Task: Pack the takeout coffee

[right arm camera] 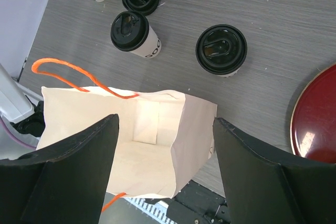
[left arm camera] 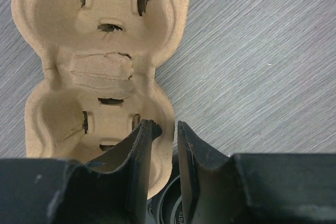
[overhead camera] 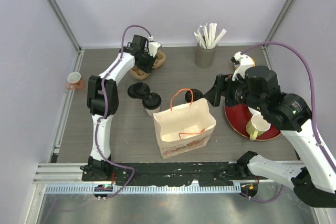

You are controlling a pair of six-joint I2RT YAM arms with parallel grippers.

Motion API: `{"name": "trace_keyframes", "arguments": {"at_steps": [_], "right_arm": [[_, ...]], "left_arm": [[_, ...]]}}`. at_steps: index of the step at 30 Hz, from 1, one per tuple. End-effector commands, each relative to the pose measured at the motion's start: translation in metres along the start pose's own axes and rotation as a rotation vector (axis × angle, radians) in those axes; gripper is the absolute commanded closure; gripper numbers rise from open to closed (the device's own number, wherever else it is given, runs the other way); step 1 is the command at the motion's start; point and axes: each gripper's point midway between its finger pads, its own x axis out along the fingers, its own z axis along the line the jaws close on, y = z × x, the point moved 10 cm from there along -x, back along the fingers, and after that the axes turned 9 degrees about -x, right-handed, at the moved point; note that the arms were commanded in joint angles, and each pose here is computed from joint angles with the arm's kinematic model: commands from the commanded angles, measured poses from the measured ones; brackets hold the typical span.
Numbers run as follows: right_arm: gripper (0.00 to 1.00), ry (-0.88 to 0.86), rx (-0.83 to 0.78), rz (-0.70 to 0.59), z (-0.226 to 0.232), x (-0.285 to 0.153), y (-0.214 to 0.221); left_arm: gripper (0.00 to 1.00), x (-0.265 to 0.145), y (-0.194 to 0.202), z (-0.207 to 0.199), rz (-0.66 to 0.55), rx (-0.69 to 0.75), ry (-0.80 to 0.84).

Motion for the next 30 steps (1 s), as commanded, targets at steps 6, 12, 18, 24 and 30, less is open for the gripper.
{"name": "trace_keyframes", "arguments": {"at_steps": [6,12,18,24,30], "right_arm": [[0.22,-0.029,0.004,-0.058,0.003,0.004,-0.009],[0.22,-0.077,-0.003,-0.038,0.007,0.007,-0.008],[0.23,-0.082,0.000,-0.043,0.008,0.008,-0.009],[0.23,-0.086,-0.002,-0.046,0.008,0.007,-0.009],[0.22,-0.087,0.001,-0.049,0.008,0.006,-0.009]], "left_arm": [[0.70,-0.005,-0.009,0.013,-0.029,0.034,-0.050],[0.88,-0.011,-0.013,0.012,-0.046,0.054,-0.038],[1.00,-0.027,-0.021,0.011,-0.094,0.082,-0.043],[1.00,-0.043,-0.027,0.010,-0.144,0.117,-0.064],[1.00,-0.058,-0.033,0.011,-0.224,0.159,-0.110]]}}
